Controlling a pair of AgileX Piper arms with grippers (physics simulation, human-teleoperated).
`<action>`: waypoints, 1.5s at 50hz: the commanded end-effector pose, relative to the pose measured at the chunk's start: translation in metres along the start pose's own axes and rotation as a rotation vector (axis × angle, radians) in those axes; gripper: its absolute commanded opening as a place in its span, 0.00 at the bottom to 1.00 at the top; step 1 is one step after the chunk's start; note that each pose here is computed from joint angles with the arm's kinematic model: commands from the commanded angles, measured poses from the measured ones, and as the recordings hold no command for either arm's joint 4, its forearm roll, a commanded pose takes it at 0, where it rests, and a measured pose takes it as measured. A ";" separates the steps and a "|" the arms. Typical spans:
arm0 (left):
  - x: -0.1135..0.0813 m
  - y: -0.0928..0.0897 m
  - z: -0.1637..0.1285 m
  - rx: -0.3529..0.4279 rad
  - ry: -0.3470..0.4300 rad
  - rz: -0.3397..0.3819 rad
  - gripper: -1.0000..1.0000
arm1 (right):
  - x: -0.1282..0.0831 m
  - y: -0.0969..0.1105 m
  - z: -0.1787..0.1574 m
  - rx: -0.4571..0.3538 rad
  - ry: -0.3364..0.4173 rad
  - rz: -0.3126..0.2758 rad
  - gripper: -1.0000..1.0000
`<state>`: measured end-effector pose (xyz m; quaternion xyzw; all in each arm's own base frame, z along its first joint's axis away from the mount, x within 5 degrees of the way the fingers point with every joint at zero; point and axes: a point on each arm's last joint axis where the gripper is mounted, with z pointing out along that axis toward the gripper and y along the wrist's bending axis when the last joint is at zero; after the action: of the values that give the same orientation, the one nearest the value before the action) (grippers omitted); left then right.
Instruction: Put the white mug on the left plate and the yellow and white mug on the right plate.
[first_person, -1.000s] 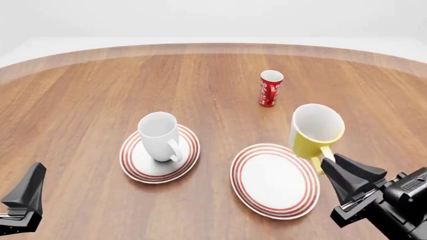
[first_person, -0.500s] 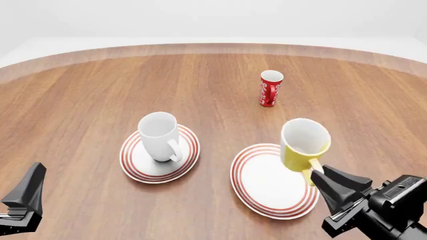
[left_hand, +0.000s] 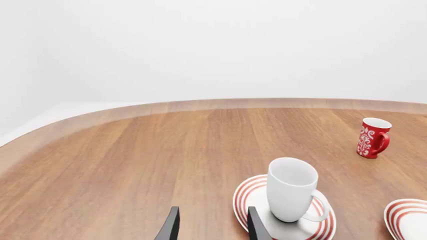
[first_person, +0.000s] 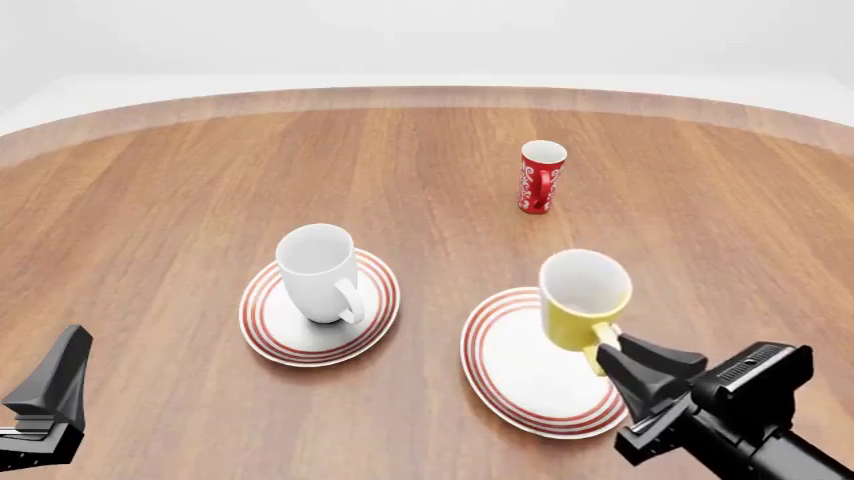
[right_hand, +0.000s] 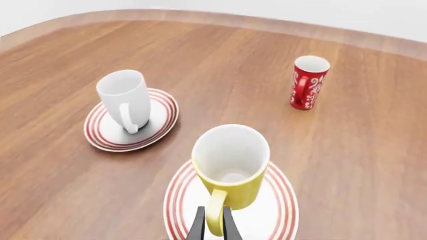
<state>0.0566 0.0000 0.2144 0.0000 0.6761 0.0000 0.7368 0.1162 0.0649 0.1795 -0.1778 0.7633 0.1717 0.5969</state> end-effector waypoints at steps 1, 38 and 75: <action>0.000 0.000 0.000 0.000 0.000 0.000 1.00 | 0.004 0.000 0.007 -0.001 0.019 0.000 0.00; 0.000 0.000 0.000 0.000 0.000 0.000 1.00 | 0.025 -0.001 0.031 0.004 0.099 -0.005 0.00; 0.000 0.000 0.000 0.000 0.000 0.000 1.00 | 0.036 -0.005 0.038 0.024 0.132 0.011 1.00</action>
<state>0.0566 0.0000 0.2144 0.0000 0.6761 0.0000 0.7368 0.1434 0.0775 0.1348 -0.1804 0.8016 0.1543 0.5488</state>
